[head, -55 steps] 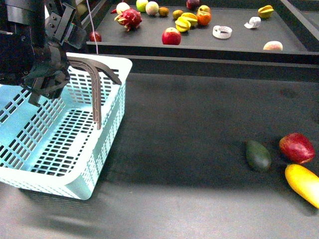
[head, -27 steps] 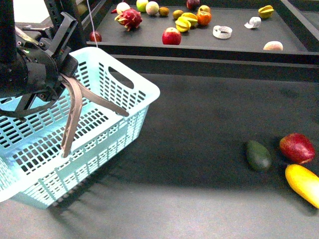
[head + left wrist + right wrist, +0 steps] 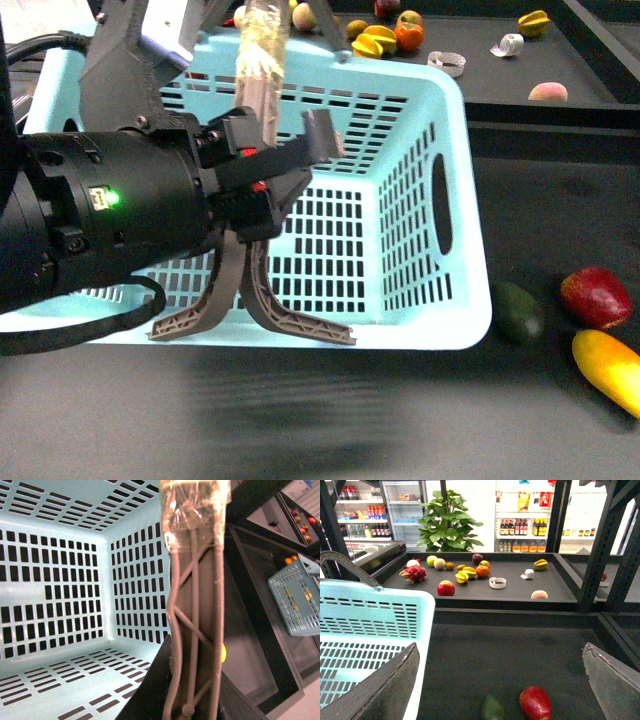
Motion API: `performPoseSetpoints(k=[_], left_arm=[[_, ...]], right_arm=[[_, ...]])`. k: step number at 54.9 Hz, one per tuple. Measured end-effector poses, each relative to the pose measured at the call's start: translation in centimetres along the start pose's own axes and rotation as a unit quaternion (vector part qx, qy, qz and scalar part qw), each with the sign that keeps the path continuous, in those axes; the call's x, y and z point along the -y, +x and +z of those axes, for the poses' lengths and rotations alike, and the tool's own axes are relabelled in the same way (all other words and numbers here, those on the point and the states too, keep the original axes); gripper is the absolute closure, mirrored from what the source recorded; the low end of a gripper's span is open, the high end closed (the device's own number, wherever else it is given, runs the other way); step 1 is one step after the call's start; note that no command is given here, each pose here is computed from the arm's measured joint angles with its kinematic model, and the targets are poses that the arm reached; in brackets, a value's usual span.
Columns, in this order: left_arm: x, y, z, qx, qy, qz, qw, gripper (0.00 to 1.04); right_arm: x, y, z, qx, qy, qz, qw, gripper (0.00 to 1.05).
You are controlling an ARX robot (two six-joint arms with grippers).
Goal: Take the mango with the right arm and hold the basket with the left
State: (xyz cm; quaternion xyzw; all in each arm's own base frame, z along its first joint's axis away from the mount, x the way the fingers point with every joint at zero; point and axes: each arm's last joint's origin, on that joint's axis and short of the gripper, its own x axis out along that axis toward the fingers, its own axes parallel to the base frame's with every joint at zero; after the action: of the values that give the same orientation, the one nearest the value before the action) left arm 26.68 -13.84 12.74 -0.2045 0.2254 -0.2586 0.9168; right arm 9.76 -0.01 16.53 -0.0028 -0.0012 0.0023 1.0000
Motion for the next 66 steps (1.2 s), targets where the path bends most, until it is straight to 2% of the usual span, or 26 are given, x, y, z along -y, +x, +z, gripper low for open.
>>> performPoseSetpoints(k=[14, 26, 46, 50, 54, 66], left_arm=[[1.2, 0.1, 0.2, 0.032, 0.006, -0.018, 0.999, 0.99], [1.4, -0.4, -0.5, 0.037, 0.005, 0.003, 0.999, 0.99], [1.5, -0.4, -0.5, 0.037, 0.004, 0.002, 0.999, 0.99], [1.5, -0.4, -0.5, 0.037, 0.004, 0.002, 0.999, 0.99], [1.5, -0.4, -0.5, 0.038, 0.004, 0.003, 0.999, 0.99], [1.6, -0.5, -0.5, 0.038, 0.003, 0.001, 0.999, 0.99]], right_arm=[[0.0, 0.0, 0.0, 0.000, 0.000, 0.000, 1.000, 0.08], [0.0, 0.0, 0.0, 0.000, 0.000, 0.000, 1.000, 0.08], [0.0, 0.0, 0.0, 0.000, 0.000, 0.000, 1.000, 0.08], [0.1, 0.1, -0.2, -0.027, -0.003, 0.017, 0.999, 0.08], [0.9, 1.0, -0.6, -0.059, -0.009, 0.025, 0.998, 0.08], [4.5, 5.8, -2.4, -0.127, -0.039, -0.014, 0.991, 0.08]])
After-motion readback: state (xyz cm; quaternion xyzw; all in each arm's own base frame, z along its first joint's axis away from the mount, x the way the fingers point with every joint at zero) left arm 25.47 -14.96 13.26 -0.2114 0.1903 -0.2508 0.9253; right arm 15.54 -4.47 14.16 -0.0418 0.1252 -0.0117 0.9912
